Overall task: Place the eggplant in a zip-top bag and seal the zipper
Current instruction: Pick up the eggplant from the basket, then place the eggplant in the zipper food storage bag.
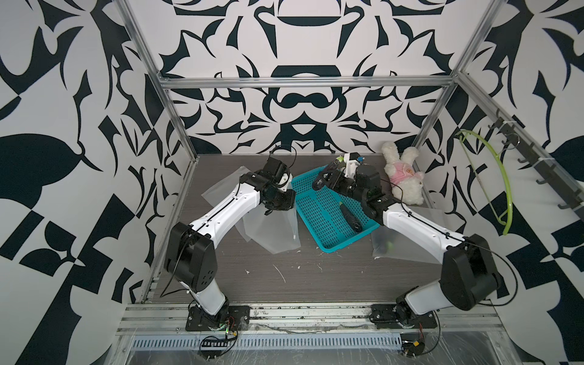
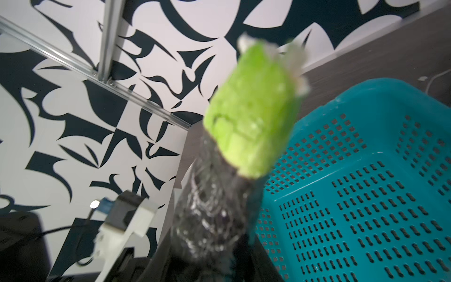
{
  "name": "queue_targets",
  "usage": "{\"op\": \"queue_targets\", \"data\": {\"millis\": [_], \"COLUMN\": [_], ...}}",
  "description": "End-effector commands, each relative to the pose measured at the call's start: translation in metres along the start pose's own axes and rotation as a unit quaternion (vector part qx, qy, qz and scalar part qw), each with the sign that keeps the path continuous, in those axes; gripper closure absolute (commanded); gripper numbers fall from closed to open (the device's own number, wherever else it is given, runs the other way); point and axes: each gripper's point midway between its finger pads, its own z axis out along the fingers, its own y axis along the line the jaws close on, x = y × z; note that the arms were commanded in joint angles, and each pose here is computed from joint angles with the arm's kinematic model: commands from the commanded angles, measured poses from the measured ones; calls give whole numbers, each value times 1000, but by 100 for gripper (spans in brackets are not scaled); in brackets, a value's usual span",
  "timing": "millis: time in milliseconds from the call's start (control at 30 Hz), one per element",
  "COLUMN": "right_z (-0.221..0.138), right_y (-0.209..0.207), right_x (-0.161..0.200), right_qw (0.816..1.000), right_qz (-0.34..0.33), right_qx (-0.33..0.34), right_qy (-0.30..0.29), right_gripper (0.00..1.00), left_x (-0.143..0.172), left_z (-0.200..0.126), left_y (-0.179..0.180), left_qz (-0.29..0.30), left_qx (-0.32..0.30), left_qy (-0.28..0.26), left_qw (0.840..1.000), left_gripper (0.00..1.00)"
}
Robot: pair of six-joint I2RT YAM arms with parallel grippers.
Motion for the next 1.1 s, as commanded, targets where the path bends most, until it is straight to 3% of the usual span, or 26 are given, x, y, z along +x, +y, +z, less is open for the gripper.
{"op": "queue_targets", "data": {"millis": [0, 267, 567, 1067], "right_z": [-8, -15, -3, -8], "right_y": [32, 61, 55, 17], "right_x": [12, 56, 85, 78], "right_qw": [997, 991, 990, 990], "right_qz": [-34, -75, -81, -141], "right_qx": [-55, -87, -79, 1], "right_qy": [29, 68, 81, 23], "right_gripper": [76, 76, 76, 77], "left_x": [-10, -15, -17, -6], "left_z": [8, 13, 8, -18], "left_y": [-11, -15, -21, -24], "left_qz": [2, 3, -9, -24], "left_qx": [26, 31, 48, 78], "left_qy": [4, 8, -2, -12], "left_qw": [1000, 999, 999, 997], "left_gripper": [100, 100, 100, 100]}}
